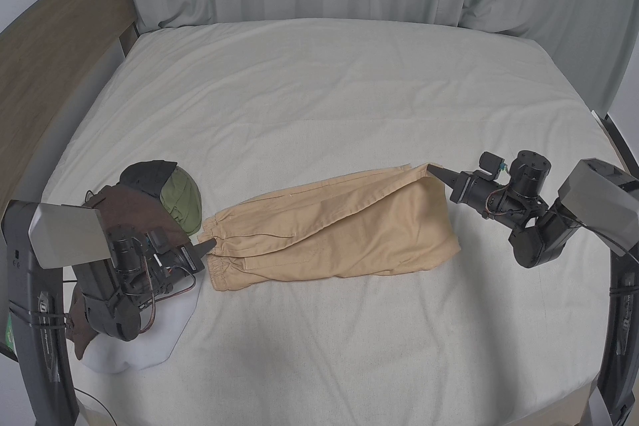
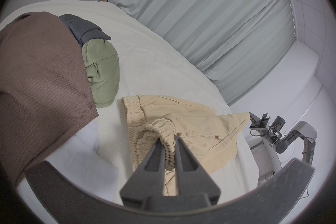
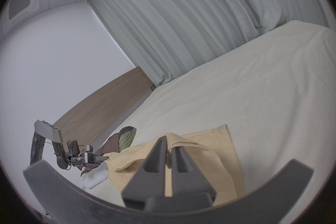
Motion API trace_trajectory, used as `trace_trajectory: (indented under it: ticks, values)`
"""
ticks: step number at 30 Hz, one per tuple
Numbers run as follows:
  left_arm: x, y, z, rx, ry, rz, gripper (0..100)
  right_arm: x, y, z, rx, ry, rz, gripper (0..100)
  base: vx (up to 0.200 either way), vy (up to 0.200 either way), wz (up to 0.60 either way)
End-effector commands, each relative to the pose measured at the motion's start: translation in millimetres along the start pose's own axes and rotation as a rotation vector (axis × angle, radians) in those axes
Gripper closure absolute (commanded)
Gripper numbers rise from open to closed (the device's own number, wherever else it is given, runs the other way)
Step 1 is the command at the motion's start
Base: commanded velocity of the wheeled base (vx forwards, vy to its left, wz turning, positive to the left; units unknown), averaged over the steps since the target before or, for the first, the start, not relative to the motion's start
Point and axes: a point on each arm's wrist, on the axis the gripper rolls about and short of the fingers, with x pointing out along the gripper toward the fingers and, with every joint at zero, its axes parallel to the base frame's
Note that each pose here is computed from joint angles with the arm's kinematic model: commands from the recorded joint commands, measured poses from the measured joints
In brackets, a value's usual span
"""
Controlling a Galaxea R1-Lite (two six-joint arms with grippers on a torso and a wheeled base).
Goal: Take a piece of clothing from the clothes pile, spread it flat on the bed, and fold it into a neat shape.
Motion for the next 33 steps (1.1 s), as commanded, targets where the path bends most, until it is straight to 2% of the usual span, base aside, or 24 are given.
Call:
trace_trajectory:
  ticks: [1, 5, 6, 7, 8, 19, 33]
  values:
    - [2.6, 2.4, -1.9, -0.01, 0.001, 0.001, 100, 4.1, -2.0, -3.6, 0.0, 0.002, 0.005, 100, 0.0, 0.0, 0.0]
    - [2.6, 2.4, -1.9, -0.013, 0.0, 0.002, 100, 6.1, -3.1, -4.6, 0.0, 0.002, 0.005, 100, 0.0, 0.0, 0.0]
    - [2.6, 2.4, -1.9, -0.013, 0.0, 0.002, 100, 6.2, -3.5, -5.3, 0.002, 0.004, 0.004, 0, 0.0, 0.0, 0.0]
    - [2.8, 2.1, -1.2, -0.012, -0.002, 0.001, 100, 7.0, -4.9, -7.2, 0.006, 0.01, 0.001, 0, 0.0, 0.0, 0.0]
    - [3.1, 1.7, -0.1, -0.014, -0.006, -0.001, 0, 7.7, -6.3, -7.0, 0.008, 0.011, -0.003, 0, 0.0, 0.0, 0.0]
    - [-1.5, -11.8, 29.6, -0.157, -0.104, -0.027, 0, 5.8, -3.0, -11.7, 0.027, 0.033, -0.026, 0, 0.0, 0.0, 0.0]
    - [-1.7, -11.7, 30.6, -0.157, -0.109, -0.026, 0, -0.4, -1.2, -19.4, 0.041, 0.06, -0.036, 0, 0.0, 0.0, 0.0]
